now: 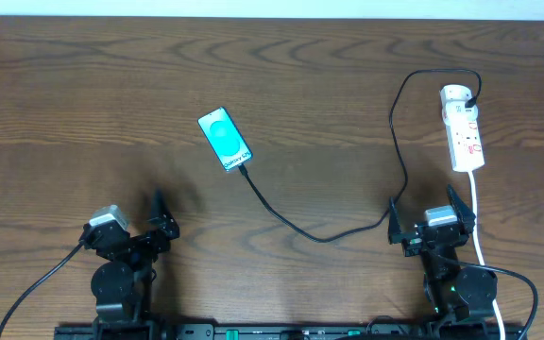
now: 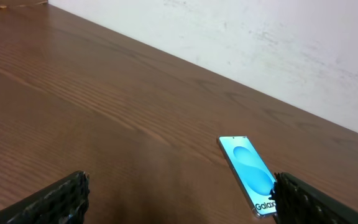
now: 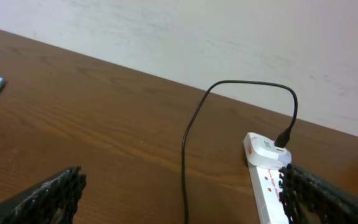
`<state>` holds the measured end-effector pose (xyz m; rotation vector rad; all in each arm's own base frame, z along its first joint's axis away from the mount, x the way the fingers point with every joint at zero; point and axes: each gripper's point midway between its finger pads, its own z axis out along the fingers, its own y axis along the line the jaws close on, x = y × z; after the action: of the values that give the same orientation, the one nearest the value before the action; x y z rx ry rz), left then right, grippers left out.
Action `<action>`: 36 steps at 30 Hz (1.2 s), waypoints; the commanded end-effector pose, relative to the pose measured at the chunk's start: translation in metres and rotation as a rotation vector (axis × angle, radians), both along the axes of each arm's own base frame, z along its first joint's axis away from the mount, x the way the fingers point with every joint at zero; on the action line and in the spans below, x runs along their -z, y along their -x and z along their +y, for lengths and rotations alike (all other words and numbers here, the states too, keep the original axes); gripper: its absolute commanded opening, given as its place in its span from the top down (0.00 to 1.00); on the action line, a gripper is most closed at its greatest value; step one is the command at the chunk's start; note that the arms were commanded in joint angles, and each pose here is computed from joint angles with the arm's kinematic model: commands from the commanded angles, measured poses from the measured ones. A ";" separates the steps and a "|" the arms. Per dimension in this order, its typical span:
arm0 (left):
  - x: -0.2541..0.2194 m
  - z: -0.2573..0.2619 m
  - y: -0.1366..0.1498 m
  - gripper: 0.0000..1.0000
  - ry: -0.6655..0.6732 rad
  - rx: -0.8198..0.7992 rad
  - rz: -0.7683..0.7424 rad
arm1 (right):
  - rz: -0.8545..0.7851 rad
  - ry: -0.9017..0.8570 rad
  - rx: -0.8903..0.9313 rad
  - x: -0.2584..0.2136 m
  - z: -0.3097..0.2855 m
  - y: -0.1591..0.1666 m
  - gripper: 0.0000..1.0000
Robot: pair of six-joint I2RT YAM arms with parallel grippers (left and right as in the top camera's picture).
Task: Plug charger to phone and switch on socket
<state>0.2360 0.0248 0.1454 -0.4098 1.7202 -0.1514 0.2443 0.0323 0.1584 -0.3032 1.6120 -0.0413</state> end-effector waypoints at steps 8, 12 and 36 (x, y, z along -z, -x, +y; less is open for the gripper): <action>0.014 0.001 0.001 0.06 -0.001 -0.006 0.040 | 0.019 -0.187 0.156 0.001 -0.025 -0.002 0.01; 0.014 0.001 0.001 0.05 -0.001 -0.005 0.040 | 0.009 -0.209 0.206 -0.001 -0.033 -0.002 0.01; 0.014 0.001 0.001 0.06 -0.001 -0.006 0.040 | 0.009 -0.210 0.203 -0.001 -0.033 -0.002 0.01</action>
<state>0.2360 0.0248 0.1454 -0.4098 1.7202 -0.1514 0.2464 0.0034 0.1587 -0.0045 1.6391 -0.0202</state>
